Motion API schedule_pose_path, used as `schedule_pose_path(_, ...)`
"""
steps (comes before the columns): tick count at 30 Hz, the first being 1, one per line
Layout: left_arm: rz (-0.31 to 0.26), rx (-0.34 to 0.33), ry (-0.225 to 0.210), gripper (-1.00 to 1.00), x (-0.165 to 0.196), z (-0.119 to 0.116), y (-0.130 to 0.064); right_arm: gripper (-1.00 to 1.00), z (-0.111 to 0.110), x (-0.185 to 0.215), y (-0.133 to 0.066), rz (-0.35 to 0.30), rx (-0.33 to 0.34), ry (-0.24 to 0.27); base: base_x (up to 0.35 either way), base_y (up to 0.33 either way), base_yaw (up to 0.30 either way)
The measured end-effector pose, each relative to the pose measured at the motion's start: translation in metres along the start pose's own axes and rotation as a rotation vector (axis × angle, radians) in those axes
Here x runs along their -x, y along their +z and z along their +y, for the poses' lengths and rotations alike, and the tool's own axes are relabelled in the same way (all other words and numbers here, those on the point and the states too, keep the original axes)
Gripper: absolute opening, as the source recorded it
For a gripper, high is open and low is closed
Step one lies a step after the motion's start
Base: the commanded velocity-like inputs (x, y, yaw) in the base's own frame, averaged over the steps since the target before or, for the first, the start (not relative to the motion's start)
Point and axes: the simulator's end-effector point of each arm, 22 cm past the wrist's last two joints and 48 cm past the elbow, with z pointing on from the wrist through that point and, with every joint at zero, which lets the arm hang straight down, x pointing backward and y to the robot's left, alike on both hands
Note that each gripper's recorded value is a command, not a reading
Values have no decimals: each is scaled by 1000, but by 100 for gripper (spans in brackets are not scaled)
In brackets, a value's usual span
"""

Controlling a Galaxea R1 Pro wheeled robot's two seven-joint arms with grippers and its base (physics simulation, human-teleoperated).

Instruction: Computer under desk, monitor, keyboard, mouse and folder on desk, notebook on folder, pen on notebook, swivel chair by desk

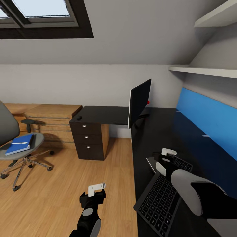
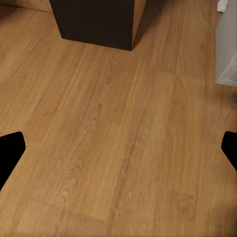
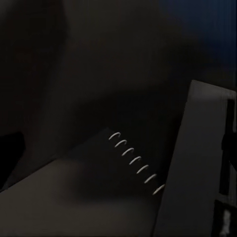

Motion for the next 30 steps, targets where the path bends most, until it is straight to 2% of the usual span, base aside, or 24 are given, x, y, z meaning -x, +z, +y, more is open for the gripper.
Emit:
schedule_pose_path(5,0,0,0,100,0,0,0,100,-18,0,-2,-2,-90,-11,0,0,1)
schedule_pose_path(8,0,0,0,100,0,0,0,100,-29,4,-3,-16,-142,-49,0,0,0)
schedule_pose_path(12,0,0,0,100,0,0,0,100,-32,7,-4,-30,-159,-86,0,0,0)
schedule_pose_path(19,0,0,0,100,0,0,0,100,-33,8,-4,-33,-166,-104,0,0,0)
schedule_pose_path(24,0,0,0,100,0,0,0,100,-33,1,-4,1,-168,-124,0,0,0)
schedule_pose_path(25,0,-1,0,100,0,-1,0,100,-34,-6,-5,38,-169,-142,0,0,0)
schedule_pose_path(30,0,-2,1,100,0,-1,0,100,-35,-13,-5,69,-169,-158,0,0,0)
